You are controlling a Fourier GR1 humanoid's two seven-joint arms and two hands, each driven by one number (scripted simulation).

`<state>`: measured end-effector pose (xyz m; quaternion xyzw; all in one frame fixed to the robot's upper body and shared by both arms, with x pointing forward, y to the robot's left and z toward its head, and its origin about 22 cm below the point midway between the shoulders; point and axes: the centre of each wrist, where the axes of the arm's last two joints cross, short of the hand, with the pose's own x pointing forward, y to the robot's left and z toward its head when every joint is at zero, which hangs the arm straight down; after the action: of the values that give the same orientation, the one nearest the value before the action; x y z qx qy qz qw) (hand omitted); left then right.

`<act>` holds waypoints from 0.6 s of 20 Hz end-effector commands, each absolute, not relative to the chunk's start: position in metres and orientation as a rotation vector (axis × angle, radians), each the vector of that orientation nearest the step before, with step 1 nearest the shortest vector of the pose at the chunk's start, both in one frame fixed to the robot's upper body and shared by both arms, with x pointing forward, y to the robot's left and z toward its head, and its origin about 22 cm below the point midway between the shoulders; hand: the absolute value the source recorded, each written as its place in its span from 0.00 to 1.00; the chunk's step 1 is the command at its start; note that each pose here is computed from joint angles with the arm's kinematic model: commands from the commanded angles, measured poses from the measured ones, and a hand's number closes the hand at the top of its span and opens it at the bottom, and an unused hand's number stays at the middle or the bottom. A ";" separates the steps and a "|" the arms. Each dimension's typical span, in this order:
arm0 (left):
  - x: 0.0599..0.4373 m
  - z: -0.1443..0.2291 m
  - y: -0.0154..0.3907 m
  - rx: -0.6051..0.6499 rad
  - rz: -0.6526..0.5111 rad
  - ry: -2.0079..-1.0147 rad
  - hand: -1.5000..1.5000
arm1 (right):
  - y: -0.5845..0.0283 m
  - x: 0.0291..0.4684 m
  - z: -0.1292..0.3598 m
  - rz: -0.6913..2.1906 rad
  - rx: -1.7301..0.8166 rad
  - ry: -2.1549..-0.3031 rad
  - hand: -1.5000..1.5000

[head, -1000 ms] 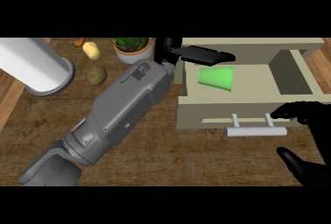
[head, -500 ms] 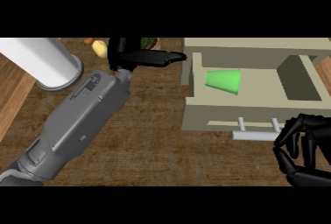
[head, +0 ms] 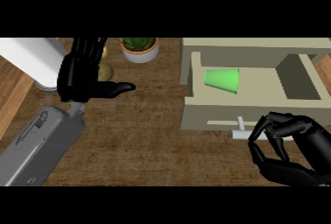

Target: Pick up the cup, place it into the drawer and close the drawer

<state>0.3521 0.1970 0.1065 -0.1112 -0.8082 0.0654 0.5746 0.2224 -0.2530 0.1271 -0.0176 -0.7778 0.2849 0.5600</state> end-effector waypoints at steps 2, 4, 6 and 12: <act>0.322 0.089 0.237 -0.282 0.181 -1.882 0.00 | -0.260 0.236 0.116 0.898 -0.188 -1.798 1.00; 0.325 0.089 0.241 -0.255 0.172 -1.869 0.00 | -0.239 0.234 0.122 1.066 -0.287 -1.790 1.00; 0.315 0.072 0.263 -0.248 0.181 -1.871 0.00 | -0.248 0.233 0.087 1.129 -0.307 -1.742 1.00; 0.283 0.065 0.281 -0.264 0.158 -1.871 0.00 | -0.232 0.276 0.049 1.189 -0.393 -1.706 1.00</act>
<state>0.3016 0.2733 0.0740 -0.1124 -0.8036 0.0711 0.5801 0.2559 -0.2389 0.0734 -0.1434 -0.7169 0.4629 0.5012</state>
